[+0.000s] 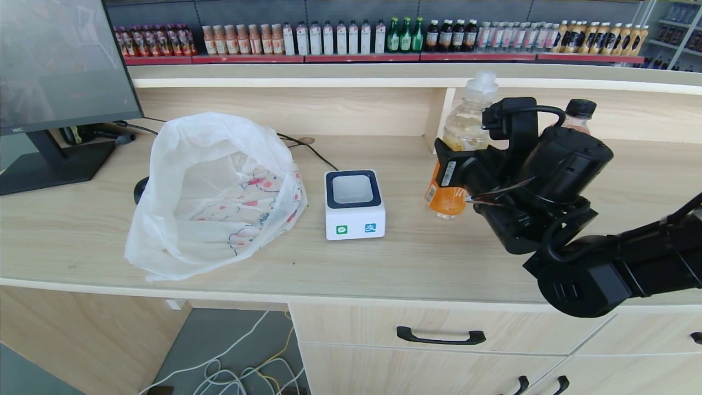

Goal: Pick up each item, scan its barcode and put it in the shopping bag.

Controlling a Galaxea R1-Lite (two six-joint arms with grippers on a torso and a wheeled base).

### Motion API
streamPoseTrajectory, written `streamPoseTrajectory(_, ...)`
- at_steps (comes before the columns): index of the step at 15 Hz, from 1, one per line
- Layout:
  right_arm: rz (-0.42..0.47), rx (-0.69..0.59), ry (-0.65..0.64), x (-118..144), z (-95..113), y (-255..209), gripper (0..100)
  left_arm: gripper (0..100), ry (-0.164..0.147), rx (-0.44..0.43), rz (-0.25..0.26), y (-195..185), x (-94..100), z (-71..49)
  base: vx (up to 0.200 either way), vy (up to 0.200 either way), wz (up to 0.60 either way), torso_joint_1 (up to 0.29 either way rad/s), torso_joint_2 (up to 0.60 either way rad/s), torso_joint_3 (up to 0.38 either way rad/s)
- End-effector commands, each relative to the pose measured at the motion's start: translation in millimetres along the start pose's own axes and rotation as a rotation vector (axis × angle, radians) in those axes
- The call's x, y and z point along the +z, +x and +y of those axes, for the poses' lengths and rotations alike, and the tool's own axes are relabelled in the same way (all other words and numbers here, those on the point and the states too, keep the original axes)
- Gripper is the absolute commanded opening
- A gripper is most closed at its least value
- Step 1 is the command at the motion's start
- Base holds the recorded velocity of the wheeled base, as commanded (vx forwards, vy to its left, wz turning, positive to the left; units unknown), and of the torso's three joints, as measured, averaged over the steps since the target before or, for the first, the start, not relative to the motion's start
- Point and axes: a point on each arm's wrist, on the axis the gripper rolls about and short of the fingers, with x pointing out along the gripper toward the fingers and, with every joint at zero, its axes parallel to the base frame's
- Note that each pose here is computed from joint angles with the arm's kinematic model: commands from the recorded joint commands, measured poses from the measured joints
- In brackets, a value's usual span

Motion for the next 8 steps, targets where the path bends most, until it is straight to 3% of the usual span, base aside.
streamPoseTrajectory(1, -0.016, -0.001, 0.007, 6.7, -1.5, -1.9, 0, 100, 0.000, 0.000, -0.001, 0.0, 0.0, 0.0, 0.000, 0.000, 0.00, 0.000, 0.00, 0.000)
streamPoseTrajectory(8, -0.070, 0.050, 0.042, 33.4, 7.4, -16.9, 0, 100, 0.000, 0.000, -0.001, 0.0, 0.0, 0.0, 0.000, 0.000, 0.00, 0.000, 0.00, 0.000)
